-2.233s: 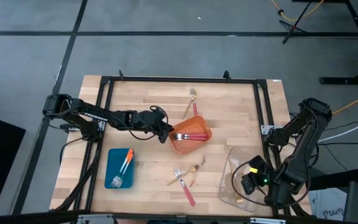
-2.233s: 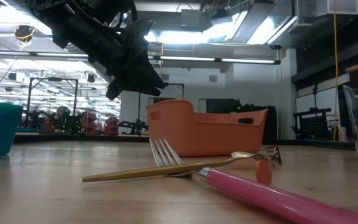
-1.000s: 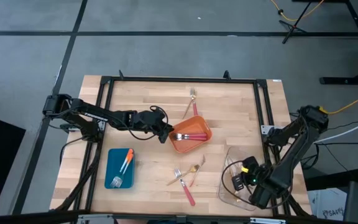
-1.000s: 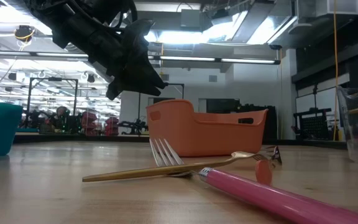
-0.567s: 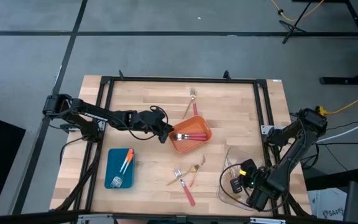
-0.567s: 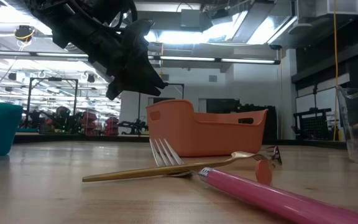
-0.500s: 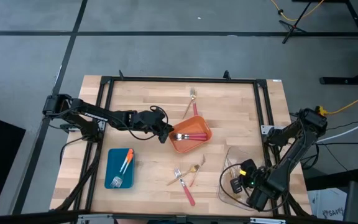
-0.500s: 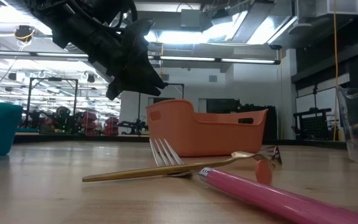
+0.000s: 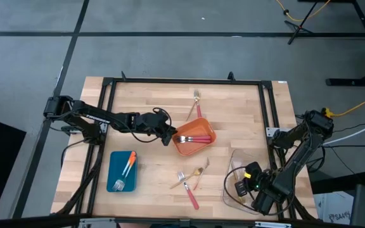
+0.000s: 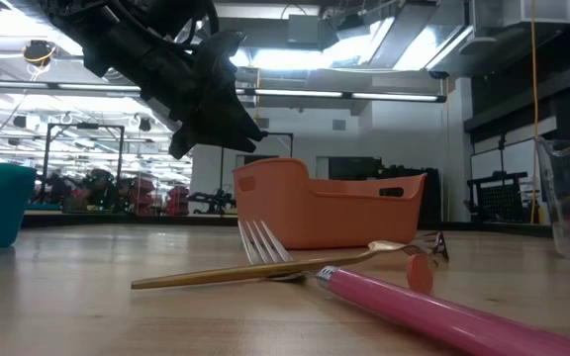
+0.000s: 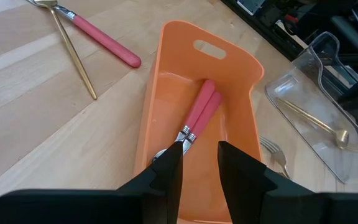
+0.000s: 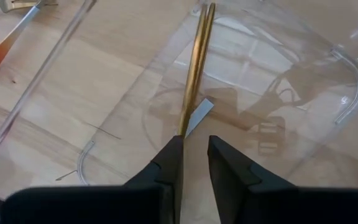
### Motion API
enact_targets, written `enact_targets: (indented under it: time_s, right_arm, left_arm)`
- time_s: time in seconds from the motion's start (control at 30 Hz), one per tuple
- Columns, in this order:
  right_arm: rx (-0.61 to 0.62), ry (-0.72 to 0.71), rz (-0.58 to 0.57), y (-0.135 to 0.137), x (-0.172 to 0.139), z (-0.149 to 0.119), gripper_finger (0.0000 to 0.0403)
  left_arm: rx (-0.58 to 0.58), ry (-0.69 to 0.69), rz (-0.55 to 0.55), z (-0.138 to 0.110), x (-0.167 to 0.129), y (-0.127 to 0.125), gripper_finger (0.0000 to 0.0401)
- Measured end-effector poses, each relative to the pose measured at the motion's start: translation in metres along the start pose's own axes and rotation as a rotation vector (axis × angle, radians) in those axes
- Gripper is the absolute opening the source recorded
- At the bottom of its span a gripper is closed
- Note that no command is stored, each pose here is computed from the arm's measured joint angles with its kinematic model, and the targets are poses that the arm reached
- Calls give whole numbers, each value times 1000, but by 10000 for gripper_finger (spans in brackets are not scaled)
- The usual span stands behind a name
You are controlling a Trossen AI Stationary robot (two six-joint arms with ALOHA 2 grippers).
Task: Sort silverware by color (type)
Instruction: Put the orange fork into the blue bin
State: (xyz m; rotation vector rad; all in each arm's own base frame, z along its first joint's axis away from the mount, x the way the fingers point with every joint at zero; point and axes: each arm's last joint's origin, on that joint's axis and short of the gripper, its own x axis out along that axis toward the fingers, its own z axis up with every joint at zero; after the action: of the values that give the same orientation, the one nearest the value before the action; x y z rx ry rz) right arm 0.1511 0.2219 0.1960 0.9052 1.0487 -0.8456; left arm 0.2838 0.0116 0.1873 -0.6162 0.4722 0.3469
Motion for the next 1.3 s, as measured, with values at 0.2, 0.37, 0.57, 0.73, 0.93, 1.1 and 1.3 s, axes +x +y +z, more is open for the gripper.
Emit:
enact_targets:
  time_s: [0.2,0.37,0.57,0.73,0.93,1.1,1.3]
  right_arm:
    - [-1,-1,-2,0,0,0,69]
    - [-1,-1,-1,0,0,0,69]
    - [0,-1,-1,0,0,0,69]
    - [0,15,-10,0,-3,0,69]
    - [-13,-3,-37,4,-18,3,69]
    - [-58,-19,-62,7,-34,7,69]
    - [-122,-27,-55,15,-56,11,69]
  left_arm:
    - [0,0,0,0,0,0,94]
    - [0,0,0,0,0,0,94]
    - [0,0,0,0,0,0,94]
    - [0,0,0,0,0,0,94]
    - [0,0,0,0,0,0,94]
    - [0,0,0,0,0,0,94]
    - [0,0,0,0,0,0,94]
